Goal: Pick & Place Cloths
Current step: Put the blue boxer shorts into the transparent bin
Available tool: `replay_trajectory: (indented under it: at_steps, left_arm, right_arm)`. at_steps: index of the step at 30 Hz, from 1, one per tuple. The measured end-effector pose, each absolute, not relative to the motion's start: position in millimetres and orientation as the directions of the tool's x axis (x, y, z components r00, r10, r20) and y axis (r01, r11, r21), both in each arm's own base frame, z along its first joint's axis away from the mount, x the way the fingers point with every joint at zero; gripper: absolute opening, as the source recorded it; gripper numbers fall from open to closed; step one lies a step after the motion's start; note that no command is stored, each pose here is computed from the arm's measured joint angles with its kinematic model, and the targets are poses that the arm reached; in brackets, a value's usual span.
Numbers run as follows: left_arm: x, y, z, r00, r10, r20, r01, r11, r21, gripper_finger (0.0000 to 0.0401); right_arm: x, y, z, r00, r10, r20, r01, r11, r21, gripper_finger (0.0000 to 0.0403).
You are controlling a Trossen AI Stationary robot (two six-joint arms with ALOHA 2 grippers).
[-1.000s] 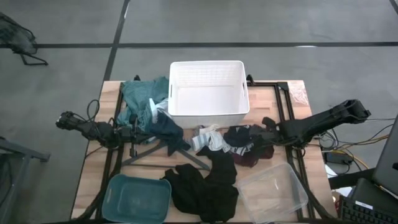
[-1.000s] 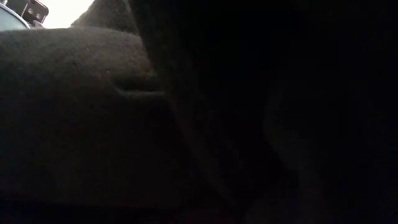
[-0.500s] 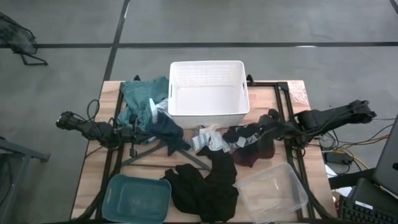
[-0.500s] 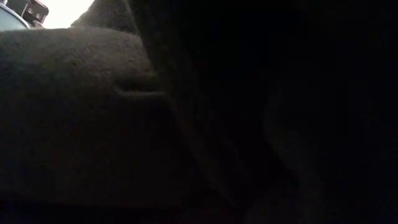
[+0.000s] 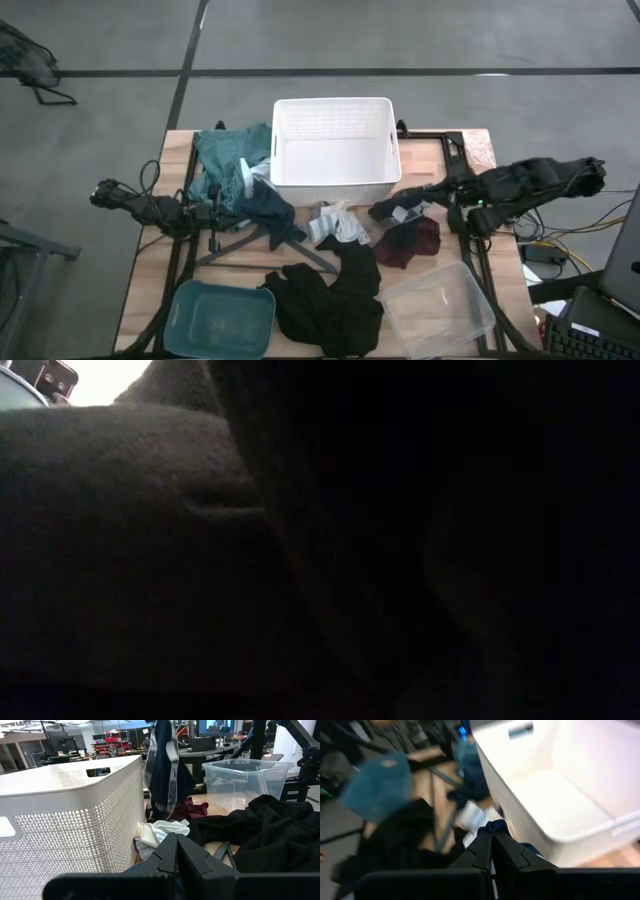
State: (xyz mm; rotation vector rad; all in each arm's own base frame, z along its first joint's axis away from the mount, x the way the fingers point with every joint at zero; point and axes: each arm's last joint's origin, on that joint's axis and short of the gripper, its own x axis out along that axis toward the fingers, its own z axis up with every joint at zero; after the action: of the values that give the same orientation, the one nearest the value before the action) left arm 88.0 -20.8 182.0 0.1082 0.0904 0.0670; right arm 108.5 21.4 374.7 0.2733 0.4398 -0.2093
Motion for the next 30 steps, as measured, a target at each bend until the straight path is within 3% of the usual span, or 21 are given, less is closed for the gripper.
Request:
replay_trajectory:
  at_steps: [8,15,19,25,30]
  left_arm:
    - [88,-21,182,0.994,0.071,-0.087,-0.061,0.992,0.111,0.0012]
    - [88,-21,182,0.994,0.071,-0.087,-0.061,0.992,0.111,0.0012]
    - [88,-21,182,0.994,0.071,-0.087,-0.061,0.992,0.111,0.0012]
    - [88,-21,182,0.994,0.071,-0.087,-0.061,0.992,0.111,0.0012]
    - [88,-21,182,0.994,0.071,-0.086,-0.061,0.992,0.111,0.0012]
  right_arm:
    - [93,21,429,0.963,-0.054,-0.263,0.115,0.968,0.222,0.0008]
    - [82,27,463,0.969,0.228,-0.094,-0.209,0.962,0.175,0.0008]
    - [80,34,472,0.91,0.415,-0.024,-0.408,0.902,0.142,0.0008]
    - [78,45,484,0.691,0.718,0.084,-0.723,0.684,0.099,0.0008]
    - [82,52,479,0.618,0.784,0.048,-0.781,0.607,0.149,0.0008]
